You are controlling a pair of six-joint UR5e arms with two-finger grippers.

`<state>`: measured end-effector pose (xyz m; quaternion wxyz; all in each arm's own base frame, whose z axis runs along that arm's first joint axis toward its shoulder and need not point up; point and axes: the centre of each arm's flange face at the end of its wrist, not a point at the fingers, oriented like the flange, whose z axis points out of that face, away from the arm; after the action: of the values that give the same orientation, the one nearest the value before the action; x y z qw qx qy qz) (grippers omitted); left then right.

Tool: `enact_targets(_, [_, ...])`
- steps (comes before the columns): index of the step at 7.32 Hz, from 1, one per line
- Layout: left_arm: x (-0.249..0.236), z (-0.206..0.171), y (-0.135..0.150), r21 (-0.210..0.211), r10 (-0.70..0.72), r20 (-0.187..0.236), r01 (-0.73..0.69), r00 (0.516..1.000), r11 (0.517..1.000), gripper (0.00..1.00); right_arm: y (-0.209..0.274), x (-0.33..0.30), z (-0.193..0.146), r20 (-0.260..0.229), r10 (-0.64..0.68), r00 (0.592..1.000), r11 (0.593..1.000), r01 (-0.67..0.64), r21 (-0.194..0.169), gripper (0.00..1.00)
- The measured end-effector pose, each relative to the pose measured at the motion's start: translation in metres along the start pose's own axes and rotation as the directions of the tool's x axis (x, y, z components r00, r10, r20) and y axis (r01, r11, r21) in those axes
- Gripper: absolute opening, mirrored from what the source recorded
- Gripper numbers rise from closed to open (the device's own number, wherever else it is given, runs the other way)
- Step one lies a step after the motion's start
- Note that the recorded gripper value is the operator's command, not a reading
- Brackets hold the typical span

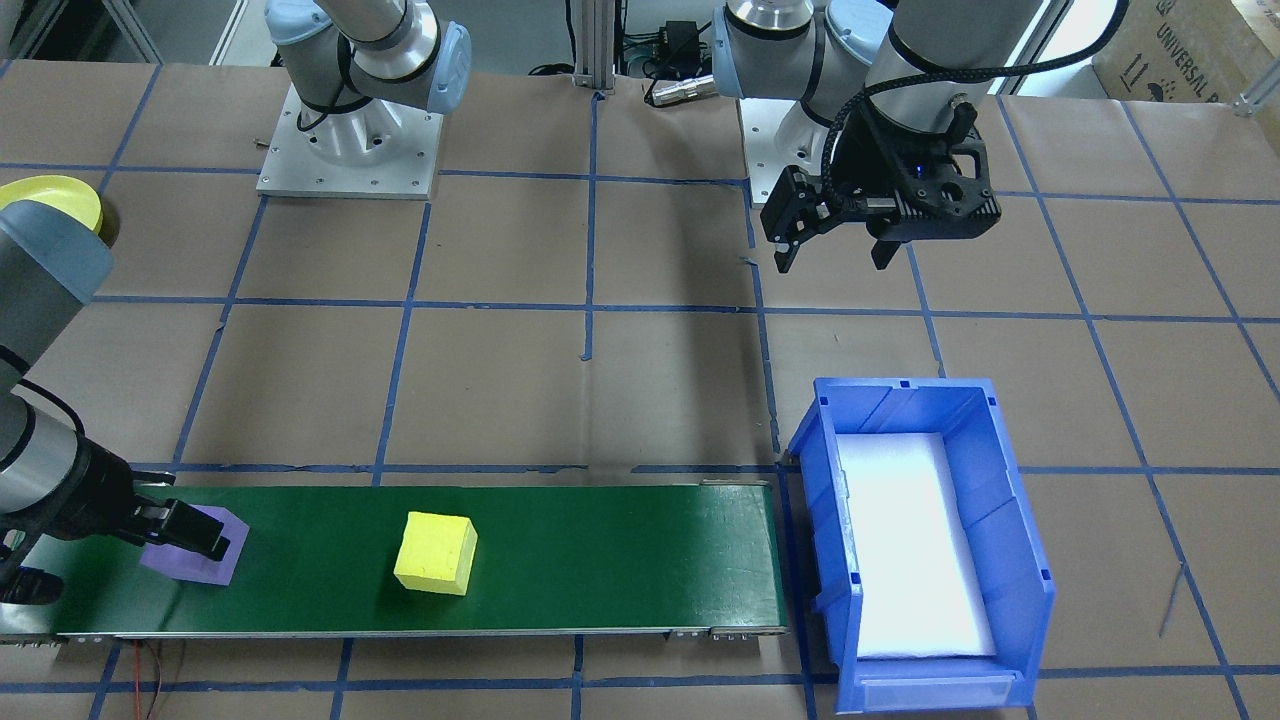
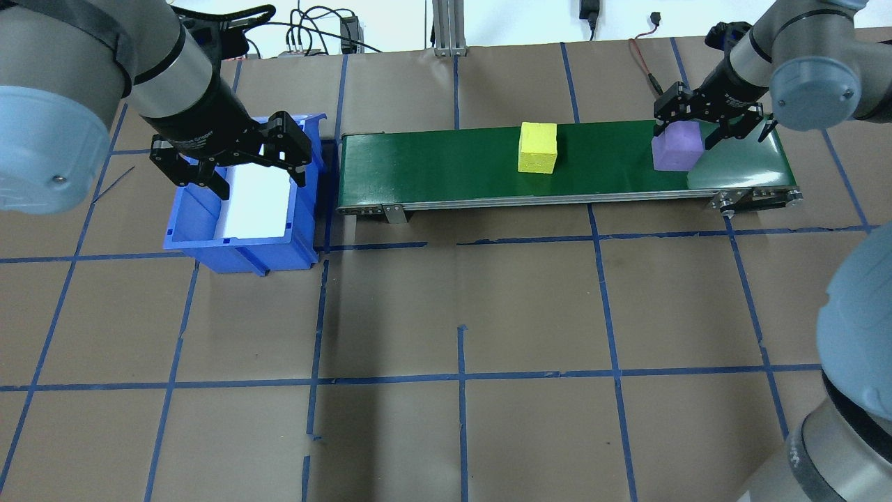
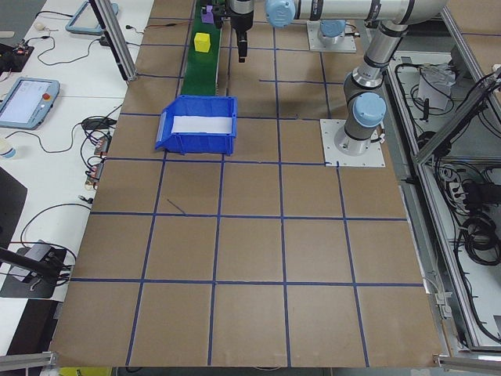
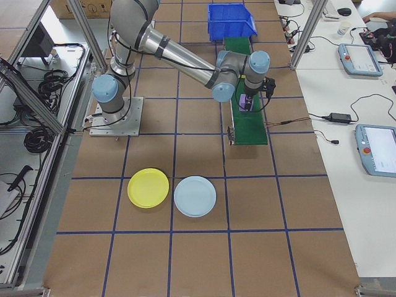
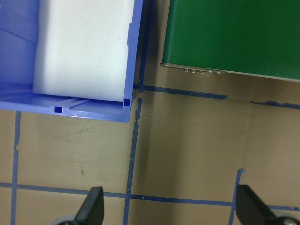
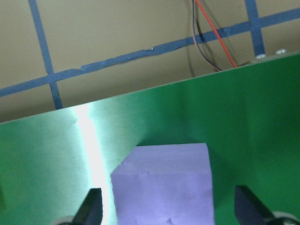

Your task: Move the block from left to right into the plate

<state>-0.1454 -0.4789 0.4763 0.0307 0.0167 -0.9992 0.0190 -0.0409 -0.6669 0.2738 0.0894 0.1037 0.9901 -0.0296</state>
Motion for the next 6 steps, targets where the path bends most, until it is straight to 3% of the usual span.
enact_targets(1, [-0.007, -0.001, -0.002, 0.003, 0.086, 0.0, -0.086, 0.996, 0.996, 1.0, -0.001, 0.004, 0.002, -0.033, -0.008, 0.999, 1.0, 0.008, 0.002, 0.39])
enact_targets(2, [-0.016, -0.002, -0.005, 0.005, 0.117, 0.002, -0.117, 0.993, 0.993, 1.0, -0.001, 0.012, 0.001, -0.106, -0.022, 0.994, 1.0, 0.023, 0.003, 0.33])
enact_targets(5, [-0.025, -0.002, -0.007, -0.001, 0.102, 0.003, -0.102, 0.995, 0.995, 1.0, 0.004, 0.042, -0.023, -0.253, -0.073, 0.965, 0.997, 0.073, -0.01, 0.3])
enact_targets(6, [-0.025, -0.001, -0.007, -0.003, 0.063, 0.003, -0.063, 0.998, 0.998, 1.0, 0.014, 0.078, -0.052, -0.313, -0.105, 0.944, 0.994, 0.095, -0.045, 0.29])
